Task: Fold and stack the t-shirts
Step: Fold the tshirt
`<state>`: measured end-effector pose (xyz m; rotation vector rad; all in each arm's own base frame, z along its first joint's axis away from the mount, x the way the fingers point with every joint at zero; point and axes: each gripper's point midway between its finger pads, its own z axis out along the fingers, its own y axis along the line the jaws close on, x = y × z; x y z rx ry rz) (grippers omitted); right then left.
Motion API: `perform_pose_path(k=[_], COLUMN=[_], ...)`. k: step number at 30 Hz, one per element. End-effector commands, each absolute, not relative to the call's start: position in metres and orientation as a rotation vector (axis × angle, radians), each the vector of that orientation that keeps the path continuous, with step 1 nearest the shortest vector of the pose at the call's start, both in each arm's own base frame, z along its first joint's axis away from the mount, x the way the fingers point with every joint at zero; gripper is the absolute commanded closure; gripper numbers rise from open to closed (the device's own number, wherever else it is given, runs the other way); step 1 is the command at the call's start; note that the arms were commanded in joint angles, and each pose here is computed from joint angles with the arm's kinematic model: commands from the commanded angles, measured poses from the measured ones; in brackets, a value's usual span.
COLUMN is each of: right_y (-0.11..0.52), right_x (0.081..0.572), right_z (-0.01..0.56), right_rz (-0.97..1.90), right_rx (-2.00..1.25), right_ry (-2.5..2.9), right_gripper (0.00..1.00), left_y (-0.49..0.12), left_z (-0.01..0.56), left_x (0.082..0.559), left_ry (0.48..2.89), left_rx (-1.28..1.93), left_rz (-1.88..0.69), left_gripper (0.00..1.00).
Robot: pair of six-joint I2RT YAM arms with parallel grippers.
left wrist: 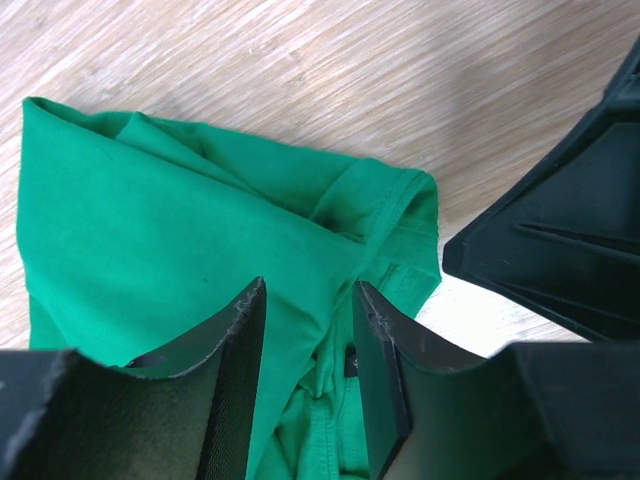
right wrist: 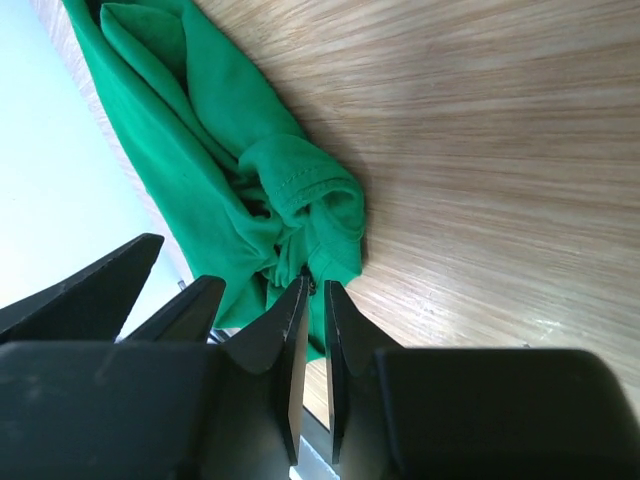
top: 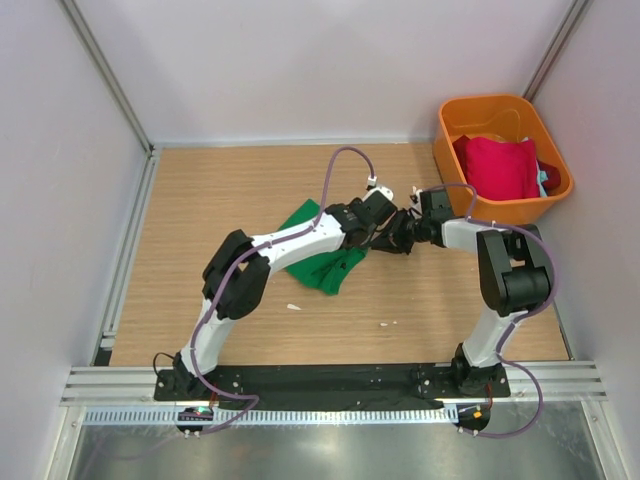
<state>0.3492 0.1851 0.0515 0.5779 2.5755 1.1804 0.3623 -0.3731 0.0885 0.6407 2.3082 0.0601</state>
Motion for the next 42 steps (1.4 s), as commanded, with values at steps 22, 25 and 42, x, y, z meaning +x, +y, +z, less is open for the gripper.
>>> perform_pose_path(k=[22,25,42], right_y=[0.188,0.189,0.200], right_x=[0.361,0.359,0.369], right_z=[0.066,0.064,0.068], right_rz=[1.279,1.299,1.351], right_rx=[0.584,0.599,0.599], right_ry=[2.479,2.478,2.438], right_gripper=[0.89,0.91,0.95], left_y=[-0.375,-0.373,-0.380], left_z=[0.051,0.051,0.112], left_x=[0.372,0.376,0.390], left_ry=[2.289,2.281,2.218], left_rx=[0.661,0.661,0.600], left_rz=[0.162,0.175,0.092], left_gripper=[0.73,0.81,1.00])
